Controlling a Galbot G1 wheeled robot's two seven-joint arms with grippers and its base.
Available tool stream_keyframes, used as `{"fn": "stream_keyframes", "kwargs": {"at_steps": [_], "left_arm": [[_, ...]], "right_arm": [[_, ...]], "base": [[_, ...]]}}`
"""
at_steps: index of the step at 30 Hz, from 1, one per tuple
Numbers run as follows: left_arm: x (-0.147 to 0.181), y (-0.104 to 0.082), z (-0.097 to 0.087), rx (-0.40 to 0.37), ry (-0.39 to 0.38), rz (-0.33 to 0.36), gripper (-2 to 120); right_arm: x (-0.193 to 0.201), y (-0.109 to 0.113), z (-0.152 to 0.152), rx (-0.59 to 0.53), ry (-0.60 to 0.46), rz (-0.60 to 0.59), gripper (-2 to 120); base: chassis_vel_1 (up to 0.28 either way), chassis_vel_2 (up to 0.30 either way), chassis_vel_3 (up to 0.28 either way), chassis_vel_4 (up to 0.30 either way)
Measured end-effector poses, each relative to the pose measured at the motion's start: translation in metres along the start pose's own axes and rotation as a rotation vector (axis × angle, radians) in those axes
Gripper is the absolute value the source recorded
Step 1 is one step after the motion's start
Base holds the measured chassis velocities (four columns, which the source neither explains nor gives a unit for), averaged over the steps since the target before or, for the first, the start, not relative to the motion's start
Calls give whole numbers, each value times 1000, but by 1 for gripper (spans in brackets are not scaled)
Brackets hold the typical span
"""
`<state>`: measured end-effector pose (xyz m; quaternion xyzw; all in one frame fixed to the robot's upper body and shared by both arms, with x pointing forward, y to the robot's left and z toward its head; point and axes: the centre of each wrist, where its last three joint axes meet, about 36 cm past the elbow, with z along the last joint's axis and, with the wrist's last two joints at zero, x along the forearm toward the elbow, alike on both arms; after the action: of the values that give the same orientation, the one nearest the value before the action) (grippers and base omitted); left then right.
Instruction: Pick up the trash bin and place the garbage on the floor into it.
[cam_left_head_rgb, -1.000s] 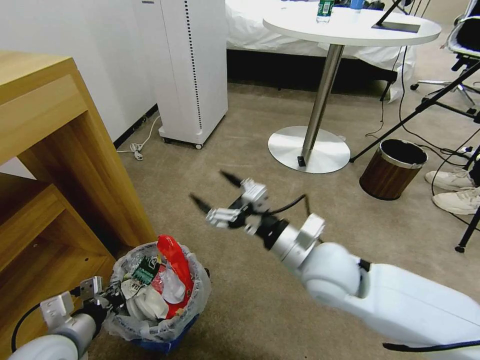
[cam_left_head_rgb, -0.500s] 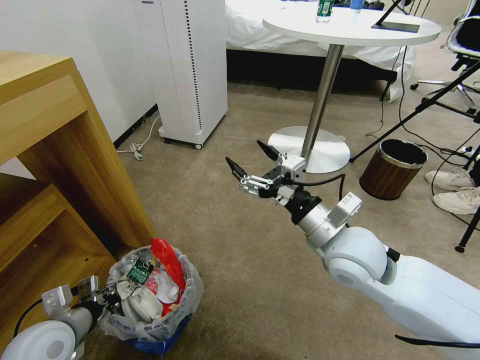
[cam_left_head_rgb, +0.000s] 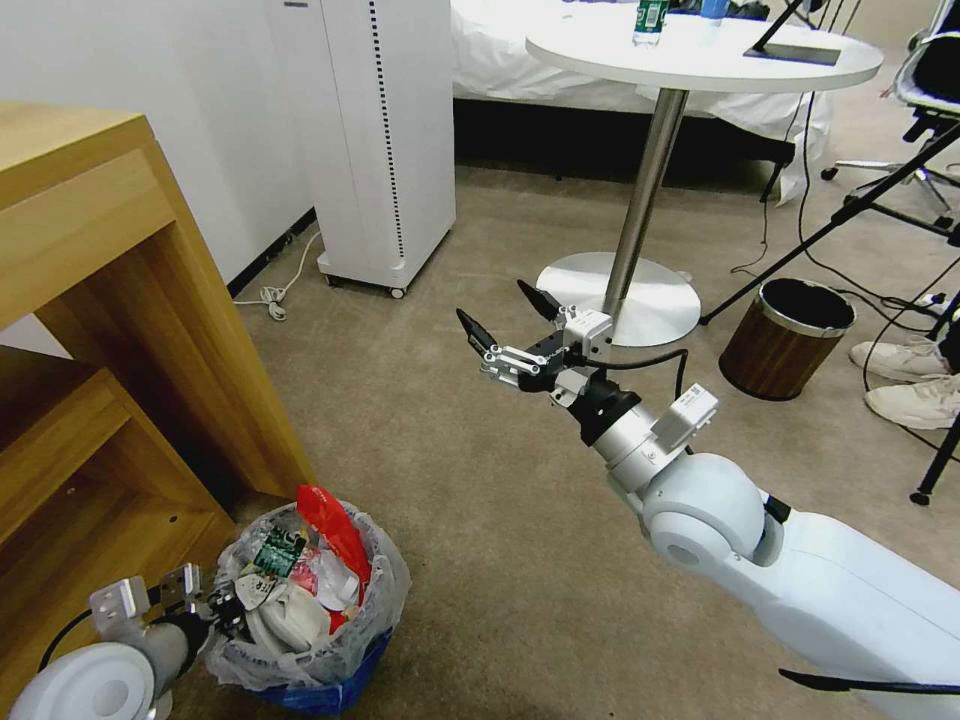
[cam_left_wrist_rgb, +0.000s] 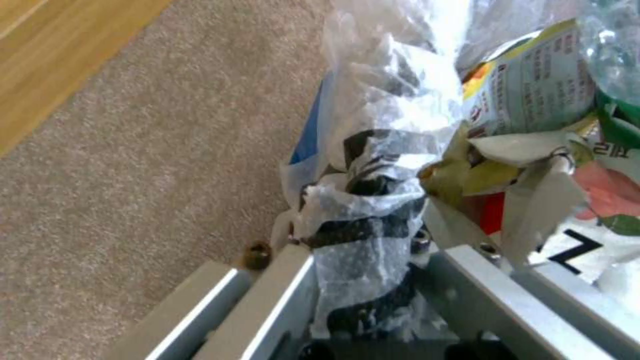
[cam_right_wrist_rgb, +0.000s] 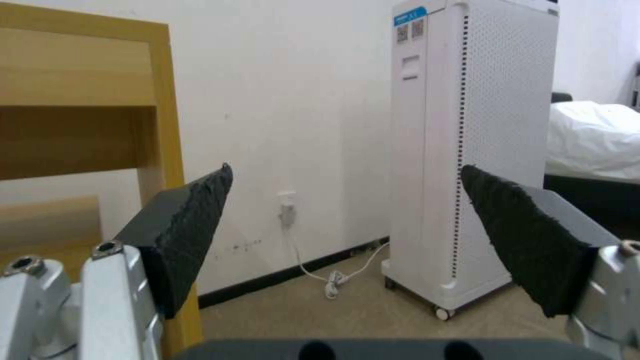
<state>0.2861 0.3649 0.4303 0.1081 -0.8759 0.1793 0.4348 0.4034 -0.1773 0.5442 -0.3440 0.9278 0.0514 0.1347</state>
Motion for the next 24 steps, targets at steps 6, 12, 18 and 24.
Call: {"fn": "stream_keyframes", "kwargs": {"at_steps": [6, 12, 18, 24], "left_arm": [[9, -6, -2, 6, -43, 23, 25], [16, -9, -3, -20, -97, 17, 48], [20, -10, 0, -46, -131, -1, 67], [29, -9, 6, -97, -171, -30, 88]], "right_arm": [[1, 1, 5, -3, -1, 6, 86], [2, 1, 7, -9, 2, 11, 86], [4, 2, 10, -6, 6, 12, 88], [6, 3, 11, -4, 1, 7, 88]], "base": [[0, 0, 0, 0], [0, 0, 0, 0], [0, 0, 0, 0], [0, 0, 0, 0]]}}
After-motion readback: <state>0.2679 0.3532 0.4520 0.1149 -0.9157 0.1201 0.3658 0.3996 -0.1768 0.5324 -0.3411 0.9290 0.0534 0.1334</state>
